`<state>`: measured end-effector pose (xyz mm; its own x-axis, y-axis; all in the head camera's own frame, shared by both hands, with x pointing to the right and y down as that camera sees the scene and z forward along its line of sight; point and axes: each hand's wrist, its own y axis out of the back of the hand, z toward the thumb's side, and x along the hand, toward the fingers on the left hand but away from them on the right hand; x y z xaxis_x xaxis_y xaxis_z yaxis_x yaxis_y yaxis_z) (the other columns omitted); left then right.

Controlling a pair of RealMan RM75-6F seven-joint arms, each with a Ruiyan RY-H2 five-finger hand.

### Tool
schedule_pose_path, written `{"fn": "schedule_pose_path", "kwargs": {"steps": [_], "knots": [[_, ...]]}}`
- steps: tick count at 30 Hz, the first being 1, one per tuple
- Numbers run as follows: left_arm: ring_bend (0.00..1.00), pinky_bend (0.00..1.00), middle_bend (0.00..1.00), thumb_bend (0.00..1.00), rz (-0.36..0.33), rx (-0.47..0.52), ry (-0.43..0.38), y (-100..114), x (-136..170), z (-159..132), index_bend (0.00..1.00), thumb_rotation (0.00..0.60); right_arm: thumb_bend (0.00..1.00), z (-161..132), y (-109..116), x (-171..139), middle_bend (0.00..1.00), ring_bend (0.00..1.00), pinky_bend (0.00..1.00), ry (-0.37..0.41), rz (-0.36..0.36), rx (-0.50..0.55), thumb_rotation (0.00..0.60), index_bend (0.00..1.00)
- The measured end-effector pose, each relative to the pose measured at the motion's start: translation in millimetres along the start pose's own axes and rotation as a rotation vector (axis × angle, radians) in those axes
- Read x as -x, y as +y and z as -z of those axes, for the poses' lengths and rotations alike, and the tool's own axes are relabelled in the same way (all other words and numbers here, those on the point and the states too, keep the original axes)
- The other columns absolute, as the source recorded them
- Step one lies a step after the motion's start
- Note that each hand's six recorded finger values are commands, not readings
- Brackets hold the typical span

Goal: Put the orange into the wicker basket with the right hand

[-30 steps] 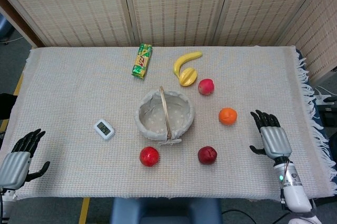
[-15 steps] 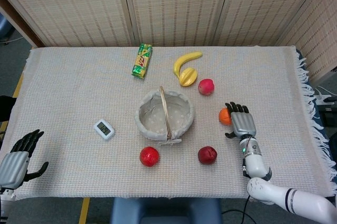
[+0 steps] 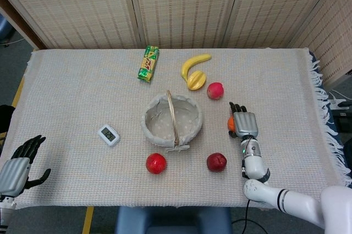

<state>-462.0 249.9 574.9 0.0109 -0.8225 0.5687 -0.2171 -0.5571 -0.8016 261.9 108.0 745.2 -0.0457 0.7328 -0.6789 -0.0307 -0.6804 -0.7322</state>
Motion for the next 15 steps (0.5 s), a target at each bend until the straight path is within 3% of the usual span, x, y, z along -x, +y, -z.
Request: {"fn": "schedule_pose_path", "kwargs": {"steps": [2,7,15], "knots": [[0.0,0.1,0.0,0.33,-0.001,0.001,-0.001,0,0,0,0.0,0.6,0.31,-3,1,-2,0.51,0.53,0.8,0.012,0.018,0.016,0.6,0.03],[0.0,0.1,0.0,0.33,-0.003,0.0,-0.002,0,1,0,0.0,0.6,0.32,-11,15,-10,0.56,0.56,0.81,0.067,0.1,0.065,0.6,0.07],[0.0,0.1,0.0,0.32,-0.004,-0.006,-0.006,0,1,-2,0.0,0.6,0.32,-29,64,-38,0.58,0.57,0.81,0.174,0.191,0.22,0.6,0.13]]}}
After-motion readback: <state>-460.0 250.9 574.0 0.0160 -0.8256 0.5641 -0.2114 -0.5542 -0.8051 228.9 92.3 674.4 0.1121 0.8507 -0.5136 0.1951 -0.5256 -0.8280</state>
